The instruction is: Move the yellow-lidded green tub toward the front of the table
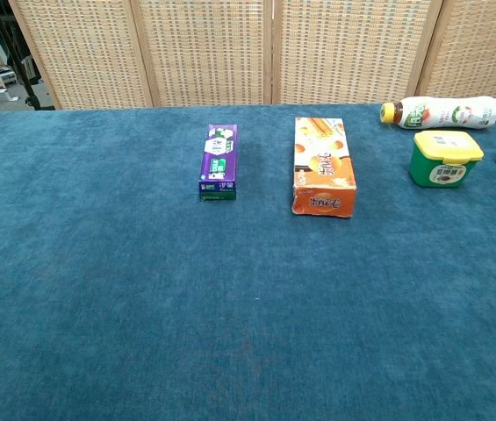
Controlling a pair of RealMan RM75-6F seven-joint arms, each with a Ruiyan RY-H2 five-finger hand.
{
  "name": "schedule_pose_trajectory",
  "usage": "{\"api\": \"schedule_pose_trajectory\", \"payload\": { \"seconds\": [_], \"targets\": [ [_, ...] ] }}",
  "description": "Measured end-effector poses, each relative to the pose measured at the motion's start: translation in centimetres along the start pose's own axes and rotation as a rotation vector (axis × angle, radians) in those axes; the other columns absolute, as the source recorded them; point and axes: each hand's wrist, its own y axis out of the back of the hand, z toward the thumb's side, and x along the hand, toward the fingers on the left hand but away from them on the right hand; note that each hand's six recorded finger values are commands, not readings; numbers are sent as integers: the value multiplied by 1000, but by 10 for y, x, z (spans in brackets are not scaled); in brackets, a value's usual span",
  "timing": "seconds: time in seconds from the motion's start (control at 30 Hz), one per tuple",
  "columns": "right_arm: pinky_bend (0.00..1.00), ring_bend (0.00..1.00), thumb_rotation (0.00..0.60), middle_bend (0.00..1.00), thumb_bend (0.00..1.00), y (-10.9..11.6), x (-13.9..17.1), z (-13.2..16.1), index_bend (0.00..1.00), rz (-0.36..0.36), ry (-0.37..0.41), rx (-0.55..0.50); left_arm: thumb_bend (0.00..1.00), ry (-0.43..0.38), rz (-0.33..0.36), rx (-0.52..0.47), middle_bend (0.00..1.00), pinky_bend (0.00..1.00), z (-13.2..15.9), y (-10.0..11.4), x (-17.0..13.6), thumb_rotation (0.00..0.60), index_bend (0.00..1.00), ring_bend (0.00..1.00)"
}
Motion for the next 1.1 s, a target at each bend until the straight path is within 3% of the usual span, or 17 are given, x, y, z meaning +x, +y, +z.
{"api": "schedule_pose_trajectory", "payload": {
  "seconds": [0.33,0.67,0.83,1.1],
  "targets": [
    [0,0,600,0,0,-7,-21,15,0,25,77,-44,0,5,9,-17,0,0,-2,4,0,600,0,0],
    [0,0,600,0,0,-23,-122,71,0,124,265,-33,0,28,11,-19,0,0,-7,4,7,600,0,0],
    [0,0,600,0,0,-31,-167,87,0,183,250,-7,0,26,7,-18,0,0,-8,1,12,600,0,0],
    [0,0,600,0,0,-48,-216,84,0,267,139,78,0,52,-12,-15,0,0,-14,-4,20,600,0,0]
  ]
}}
